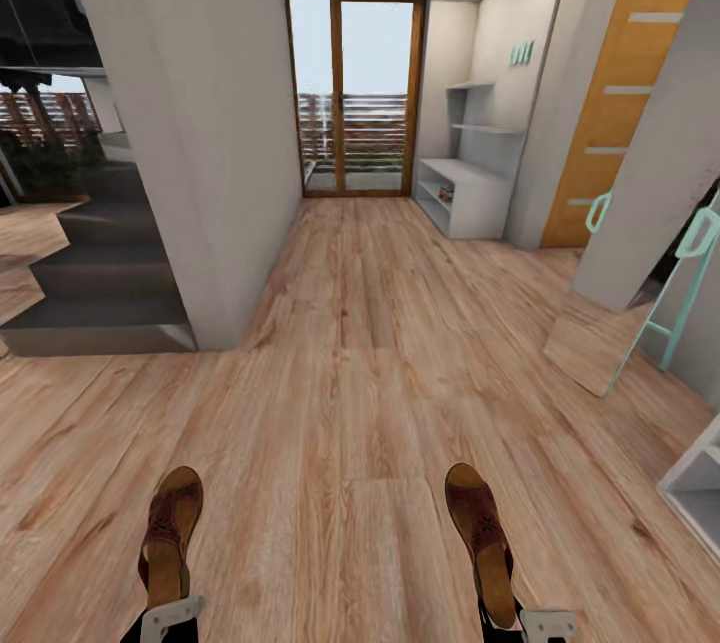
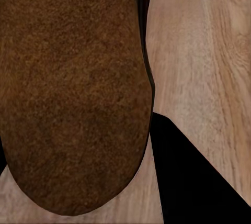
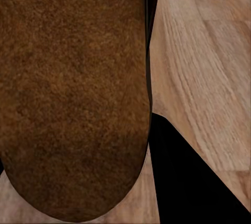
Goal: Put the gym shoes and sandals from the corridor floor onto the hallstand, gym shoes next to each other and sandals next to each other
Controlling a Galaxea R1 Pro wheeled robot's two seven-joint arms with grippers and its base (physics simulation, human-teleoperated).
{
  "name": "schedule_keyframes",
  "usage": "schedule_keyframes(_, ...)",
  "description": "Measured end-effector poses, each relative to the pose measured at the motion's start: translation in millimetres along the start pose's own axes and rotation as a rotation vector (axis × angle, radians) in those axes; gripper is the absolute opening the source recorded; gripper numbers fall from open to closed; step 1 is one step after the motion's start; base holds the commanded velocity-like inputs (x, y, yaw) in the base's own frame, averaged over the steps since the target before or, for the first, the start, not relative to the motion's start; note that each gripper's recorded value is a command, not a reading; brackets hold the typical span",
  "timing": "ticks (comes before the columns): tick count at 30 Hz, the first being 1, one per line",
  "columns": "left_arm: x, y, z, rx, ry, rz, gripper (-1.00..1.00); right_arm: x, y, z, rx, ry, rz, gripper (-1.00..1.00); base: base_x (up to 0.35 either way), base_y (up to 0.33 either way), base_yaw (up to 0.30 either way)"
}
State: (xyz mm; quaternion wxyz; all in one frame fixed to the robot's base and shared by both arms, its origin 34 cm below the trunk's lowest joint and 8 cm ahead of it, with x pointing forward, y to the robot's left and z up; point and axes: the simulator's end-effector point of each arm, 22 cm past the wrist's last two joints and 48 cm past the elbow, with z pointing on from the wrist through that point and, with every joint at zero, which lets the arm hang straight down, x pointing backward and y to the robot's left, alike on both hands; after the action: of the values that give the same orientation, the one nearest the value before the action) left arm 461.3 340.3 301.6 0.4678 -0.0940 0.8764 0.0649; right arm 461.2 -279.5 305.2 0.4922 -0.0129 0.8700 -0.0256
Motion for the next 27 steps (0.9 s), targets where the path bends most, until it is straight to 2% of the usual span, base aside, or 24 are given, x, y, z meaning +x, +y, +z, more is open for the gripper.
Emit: schedule_keyframes(27,0.6,-0.9,-0.2,0.001,0.001,-0.001,-1.0,0.6,1.5,-0.2,-0.003,0.001,0.0,-1.0,0.339,0.0,0.0)
